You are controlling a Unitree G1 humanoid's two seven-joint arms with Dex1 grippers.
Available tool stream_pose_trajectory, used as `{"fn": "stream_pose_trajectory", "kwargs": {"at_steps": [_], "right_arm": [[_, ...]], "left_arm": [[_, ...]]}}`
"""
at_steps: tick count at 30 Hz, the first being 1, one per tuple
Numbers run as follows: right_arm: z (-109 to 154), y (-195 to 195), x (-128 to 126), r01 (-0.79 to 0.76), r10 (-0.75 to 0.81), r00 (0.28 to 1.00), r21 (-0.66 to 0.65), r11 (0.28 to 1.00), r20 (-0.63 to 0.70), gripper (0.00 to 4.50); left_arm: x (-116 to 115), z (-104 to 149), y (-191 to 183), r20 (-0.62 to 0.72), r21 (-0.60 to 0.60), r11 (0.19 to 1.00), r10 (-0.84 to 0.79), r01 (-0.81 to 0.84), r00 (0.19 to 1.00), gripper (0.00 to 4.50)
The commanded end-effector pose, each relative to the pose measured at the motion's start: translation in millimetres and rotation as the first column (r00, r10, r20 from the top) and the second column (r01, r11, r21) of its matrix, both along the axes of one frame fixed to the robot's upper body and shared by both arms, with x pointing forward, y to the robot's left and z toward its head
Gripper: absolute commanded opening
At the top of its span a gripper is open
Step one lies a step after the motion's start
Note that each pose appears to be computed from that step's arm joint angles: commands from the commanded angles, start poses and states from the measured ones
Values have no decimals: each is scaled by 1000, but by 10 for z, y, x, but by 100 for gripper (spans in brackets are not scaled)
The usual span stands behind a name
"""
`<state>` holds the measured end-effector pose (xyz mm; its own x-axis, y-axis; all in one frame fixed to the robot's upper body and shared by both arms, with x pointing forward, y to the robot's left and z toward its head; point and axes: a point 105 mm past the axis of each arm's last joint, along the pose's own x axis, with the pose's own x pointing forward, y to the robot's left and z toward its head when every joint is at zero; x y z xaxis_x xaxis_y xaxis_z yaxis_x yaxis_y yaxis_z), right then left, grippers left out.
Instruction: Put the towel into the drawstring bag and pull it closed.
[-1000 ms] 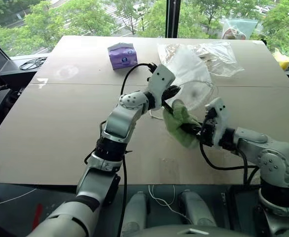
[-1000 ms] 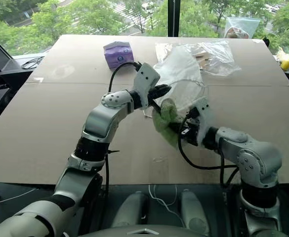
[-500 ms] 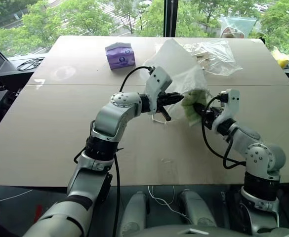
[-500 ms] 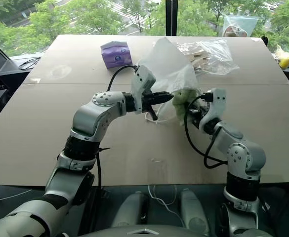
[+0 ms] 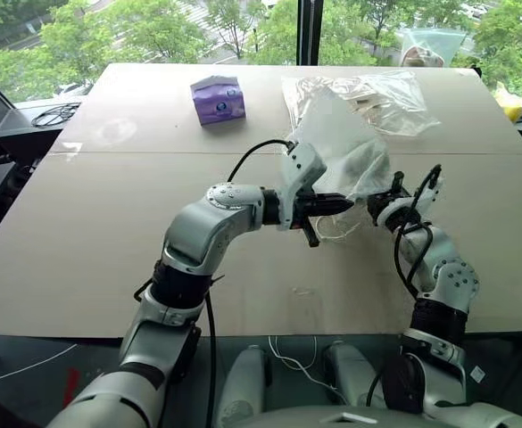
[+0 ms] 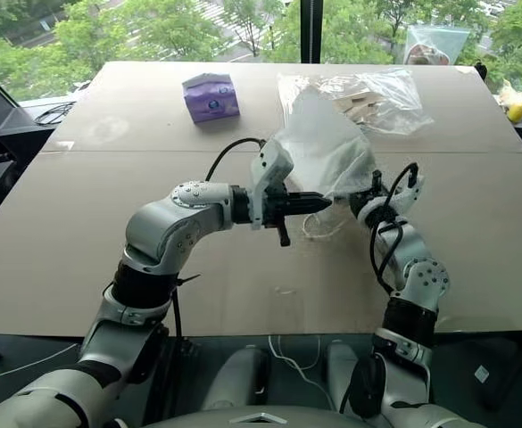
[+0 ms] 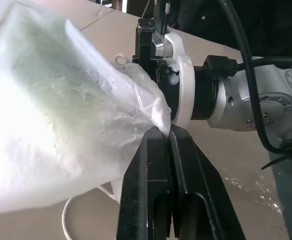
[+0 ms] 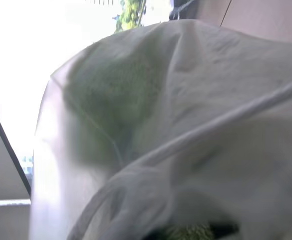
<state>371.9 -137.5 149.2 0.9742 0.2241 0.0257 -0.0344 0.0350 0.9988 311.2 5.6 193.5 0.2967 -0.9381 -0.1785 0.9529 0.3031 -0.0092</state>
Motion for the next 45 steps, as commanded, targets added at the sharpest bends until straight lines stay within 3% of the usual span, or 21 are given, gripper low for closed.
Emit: {"fn": "stream_pose_trajectory", "kwargs": {"at_steps": [1,5,6,8,10,12,15,19,22,24,27,29,31,34,36,38,41,42,45], "right_arm": [[564,702,11,-127,113,991,263,956,69,4],[548,765,-9,-96,108,994,245,965,-35,4],[529,767,-15,-91,107,993,241,966,-56,99],[523,772,-38,-99,115,991,210,973,-62,155],[502,759,-54,-100,114,991,175,980,-72,269],[454,749,-93,-121,132,987,125,985,-86,353],[372,784,-220,-200,195,975,-36,979,-111,369],[341,716,-380,-238,223,968,-142,961,-118,369],[352,647,-558,-290,284,957,-271,918,-61,369],[334,627,-706,-326,355,935,-431,842,-15,369],[281,559,-909,-266,466,883,-753,602,61,369],[296,476,-1022,-204,525,845,-843,497,104,369],[294,308,-1012,-73,526,841,-936,344,128,369],[144,-101,-805,54,404,912,-997,56,72,369],[67,-228,-747,72,375,926,-996,-60,44,369],[-79,-245,-742,40,377,926,-992,-122,-9,369],[-326,-286,-719,15,378,921,-963,-270,-92,369],[-366,-280,-704,7,378,921,-962,-271,-99,369],[-353,-158,-632,3,386,922,-993,-119,-43,369]], "left_arm": [[53,171,-5,26,-74,997,31,-29,999,0],[191,89,-4,-18,-93,991,99,-100,995,0],[218,75,-2,-11,-89,990,109,-110,994,0],[278,96,-2,-10,-104,985,135,-135,991,0],[337,124,4,-3,-115,980,160,-160,987,0],[407,131,8,27,-106,976,193,-189,981,0],[521,206,-15,32,-140,962,243,-236,970,0],[627,302,-8,35,-183,944,287,-276,957,0],[760,354,1,33,-201,924,340,-327,940,0],[826,387,-16,32,-211,915,359,-345,933,0],[845,417,-76,34,-221,917,349,-333,937,0],[837,417,-110,41,-221,921,338,-321,940,0],[835,411,-126,39,-224,922,332,-316,943,0],[826,380,-138,35,-221,924,326,-311,945,0],[808,361,-152,34,-217,928,317,-302,948,0],[794,350,-165,36,-214,931,310,-295,950,0],[799,357,-160,37,-213,932,309,-294,950,0],[803,361,-155,38,-213,932,310,-295,950,0],[813,364,-142,47,-206,932,313,-298,948,0]]}}
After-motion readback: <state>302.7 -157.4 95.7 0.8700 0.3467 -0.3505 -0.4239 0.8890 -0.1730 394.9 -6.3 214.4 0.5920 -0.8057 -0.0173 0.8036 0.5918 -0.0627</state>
